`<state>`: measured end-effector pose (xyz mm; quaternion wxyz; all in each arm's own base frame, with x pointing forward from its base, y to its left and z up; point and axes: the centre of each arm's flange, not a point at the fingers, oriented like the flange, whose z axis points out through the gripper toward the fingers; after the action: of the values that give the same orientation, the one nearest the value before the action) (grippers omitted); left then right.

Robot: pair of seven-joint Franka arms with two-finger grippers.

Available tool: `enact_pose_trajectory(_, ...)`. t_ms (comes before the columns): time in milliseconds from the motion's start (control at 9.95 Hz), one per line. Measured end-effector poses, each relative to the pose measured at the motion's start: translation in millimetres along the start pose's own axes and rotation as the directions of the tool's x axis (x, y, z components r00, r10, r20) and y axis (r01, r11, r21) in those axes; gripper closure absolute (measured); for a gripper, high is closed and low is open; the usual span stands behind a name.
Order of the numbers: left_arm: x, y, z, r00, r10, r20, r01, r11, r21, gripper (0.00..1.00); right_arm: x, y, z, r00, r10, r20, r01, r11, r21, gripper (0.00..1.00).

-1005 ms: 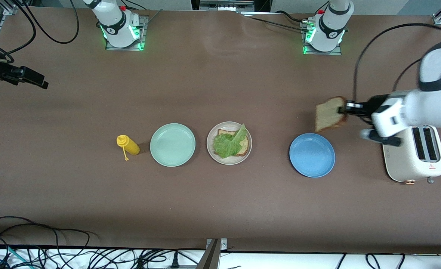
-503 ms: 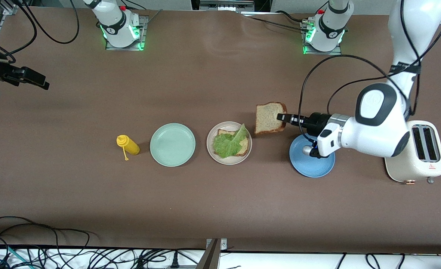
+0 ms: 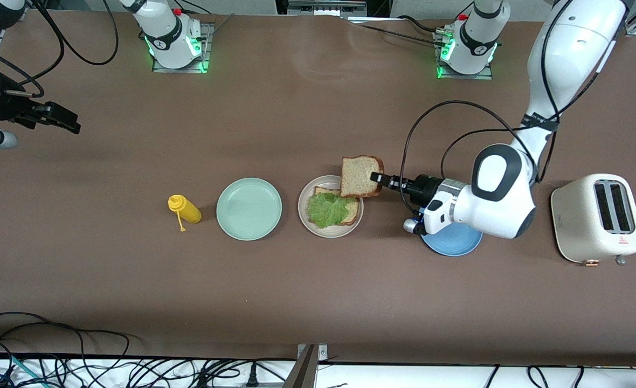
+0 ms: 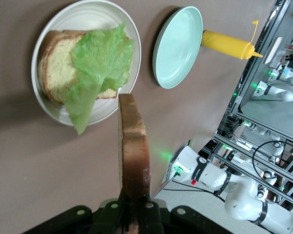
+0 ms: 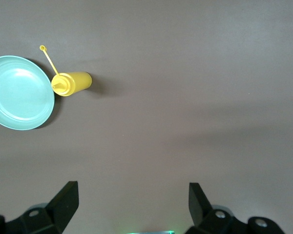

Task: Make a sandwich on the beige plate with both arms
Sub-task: 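Lift the toast and carry it over the beige plate with the left gripper, then lower the toast onto the lettuce and open the left gripper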

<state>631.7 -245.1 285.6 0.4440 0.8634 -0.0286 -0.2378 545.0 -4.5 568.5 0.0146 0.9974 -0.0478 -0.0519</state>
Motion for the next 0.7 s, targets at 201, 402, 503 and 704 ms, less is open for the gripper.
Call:
enact_pose_trajectory(201, 16, -13, 22, 0.998, 0.041, -0.037, -0.044, 0.995, -0.093, 0.91, 3, 1, 7, 1.000, 0.004, 0.017, -0.004, 1.000, -0.001, 0.00)
enact_pose_trajectory(402, 28, -24, 42, 0.991, 0.102, -0.081, -0.112, 0.985, -0.131, 0.91, 3, 3, 10, 0.999, 0.012, 0.031, -0.012, 1.000, -0.002, 0.00)
enact_pose_trajectory(503, 34, -36, 52, 0.984, 0.146, -0.102, -0.160, 0.977, -0.144, 0.91, 3, 4, 10, 0.999, 0.013, 0.031, -0.013, 1.000, -0.001, 0.00)
enact_pose_trajectory(704, 43, -68, 74, 0.975, 0.192, -0.112, -0.208, 0.965, -0.157, 0.90, 5, 5, 12, 0.999, 0.015, 0.035, -0.015, 1.000, -0.001, 0.00)
